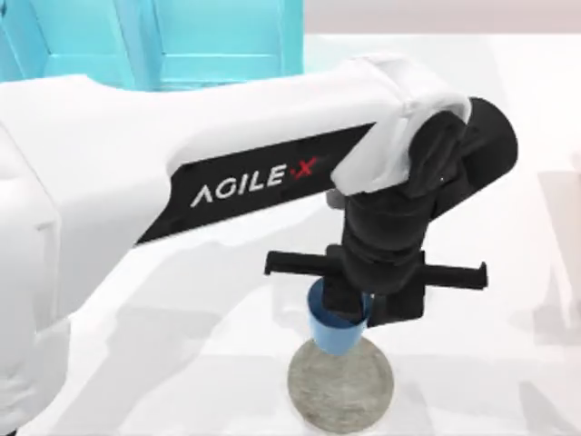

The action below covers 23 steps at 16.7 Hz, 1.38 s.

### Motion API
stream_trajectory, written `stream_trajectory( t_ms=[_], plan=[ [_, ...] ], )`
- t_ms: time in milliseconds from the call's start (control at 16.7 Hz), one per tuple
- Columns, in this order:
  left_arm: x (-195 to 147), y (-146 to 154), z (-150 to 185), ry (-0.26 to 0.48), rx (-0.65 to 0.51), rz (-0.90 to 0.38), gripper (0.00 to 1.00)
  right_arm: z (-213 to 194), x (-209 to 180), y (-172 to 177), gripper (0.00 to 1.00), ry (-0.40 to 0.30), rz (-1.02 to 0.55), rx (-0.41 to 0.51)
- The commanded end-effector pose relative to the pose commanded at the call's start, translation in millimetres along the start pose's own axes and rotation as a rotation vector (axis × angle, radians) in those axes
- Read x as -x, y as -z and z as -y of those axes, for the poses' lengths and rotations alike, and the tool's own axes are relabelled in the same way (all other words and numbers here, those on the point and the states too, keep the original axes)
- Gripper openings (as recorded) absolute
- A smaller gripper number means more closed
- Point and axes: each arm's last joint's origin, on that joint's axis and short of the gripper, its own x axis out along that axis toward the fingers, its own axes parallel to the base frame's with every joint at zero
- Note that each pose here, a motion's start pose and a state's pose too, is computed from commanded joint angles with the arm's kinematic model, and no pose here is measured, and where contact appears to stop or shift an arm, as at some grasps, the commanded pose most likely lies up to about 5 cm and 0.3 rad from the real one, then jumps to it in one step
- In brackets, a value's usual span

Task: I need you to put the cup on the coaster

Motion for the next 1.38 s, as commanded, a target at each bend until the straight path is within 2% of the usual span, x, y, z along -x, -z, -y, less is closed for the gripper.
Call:
stream_trajectory(
  t_ms=[240, 600, 780, 1020, 1320, 1380],
  plan=[
    [4, 10, 13, 0.007, 0.094, 0.002, 0.0, 0, 0, 0, 1.0, 0.0, 0.0, 0.0],
    [4, 9, 11, 0.009, 0.103, 0.004, 0.0, 0, 0, 0, 1.0, 0.0, 0.0, 0.0],
    [-13, 9, 11, 0.013, 0.097, 0.007, 0.0, 0, 0, 0, 1.0, 0.0, 0.0, 0.0],
    [-54, 11, 6, 0.011, 0.099, 0.004, 0.0, 0, 0, 0, 1.0, 0.0, 0.0, 0.0],
    [-60, 11, 5, 0.007, 0.099, 0.002, 0.0, 0, 0, 0, 1.0, 0.0, 0.0, 0.0],
    [-60, 11, 5, 0.007, 0.099, 0.002, 0.08, 0, 0, 0, 1.0, 0.0, 0.0, 0.0]
  ],
)
